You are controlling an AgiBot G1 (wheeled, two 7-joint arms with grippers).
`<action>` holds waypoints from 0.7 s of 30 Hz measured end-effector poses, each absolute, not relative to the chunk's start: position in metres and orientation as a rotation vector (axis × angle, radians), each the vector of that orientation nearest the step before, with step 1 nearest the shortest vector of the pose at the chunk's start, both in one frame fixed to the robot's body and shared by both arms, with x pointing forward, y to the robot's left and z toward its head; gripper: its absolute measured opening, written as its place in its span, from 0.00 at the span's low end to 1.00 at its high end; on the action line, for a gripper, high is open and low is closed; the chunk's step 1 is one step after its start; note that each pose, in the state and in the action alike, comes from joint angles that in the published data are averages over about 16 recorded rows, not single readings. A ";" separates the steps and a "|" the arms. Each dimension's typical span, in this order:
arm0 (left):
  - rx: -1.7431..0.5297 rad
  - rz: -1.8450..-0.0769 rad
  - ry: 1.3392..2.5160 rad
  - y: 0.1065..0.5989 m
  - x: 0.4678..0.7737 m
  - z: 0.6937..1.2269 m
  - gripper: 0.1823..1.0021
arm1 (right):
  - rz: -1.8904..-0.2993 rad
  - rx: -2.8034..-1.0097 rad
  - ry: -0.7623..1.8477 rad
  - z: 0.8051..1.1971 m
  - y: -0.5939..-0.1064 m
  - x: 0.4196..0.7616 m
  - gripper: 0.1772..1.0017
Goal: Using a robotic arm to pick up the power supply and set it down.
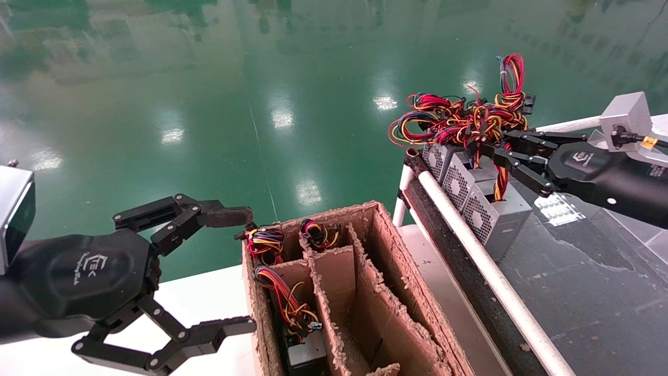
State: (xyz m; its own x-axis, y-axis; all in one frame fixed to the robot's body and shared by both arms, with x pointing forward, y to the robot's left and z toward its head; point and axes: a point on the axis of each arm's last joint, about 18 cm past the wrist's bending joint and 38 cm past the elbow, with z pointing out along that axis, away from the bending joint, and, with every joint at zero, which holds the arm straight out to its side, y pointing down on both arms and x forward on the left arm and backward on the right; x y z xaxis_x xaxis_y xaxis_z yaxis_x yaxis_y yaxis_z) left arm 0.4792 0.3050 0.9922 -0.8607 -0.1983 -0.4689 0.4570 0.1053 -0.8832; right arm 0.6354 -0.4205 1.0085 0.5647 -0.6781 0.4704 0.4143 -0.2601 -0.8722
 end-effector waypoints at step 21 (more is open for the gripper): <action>0.251 -1.806 1.911 0.305 0.479 0.992 1.00 | -1.051 -1.443 0.197 1.027 -0.426 0.621 0.61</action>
State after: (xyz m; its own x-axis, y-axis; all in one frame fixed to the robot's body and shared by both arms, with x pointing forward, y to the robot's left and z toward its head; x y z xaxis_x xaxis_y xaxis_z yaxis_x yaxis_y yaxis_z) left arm 0.4792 0.3050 0.9922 -0.8607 -0.1985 -0.4689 0.4569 0.1052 -0.8833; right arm 0.6214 -0.4264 1.0269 0.5665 -0.6782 0.4682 0.4623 -0.2089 -0.8618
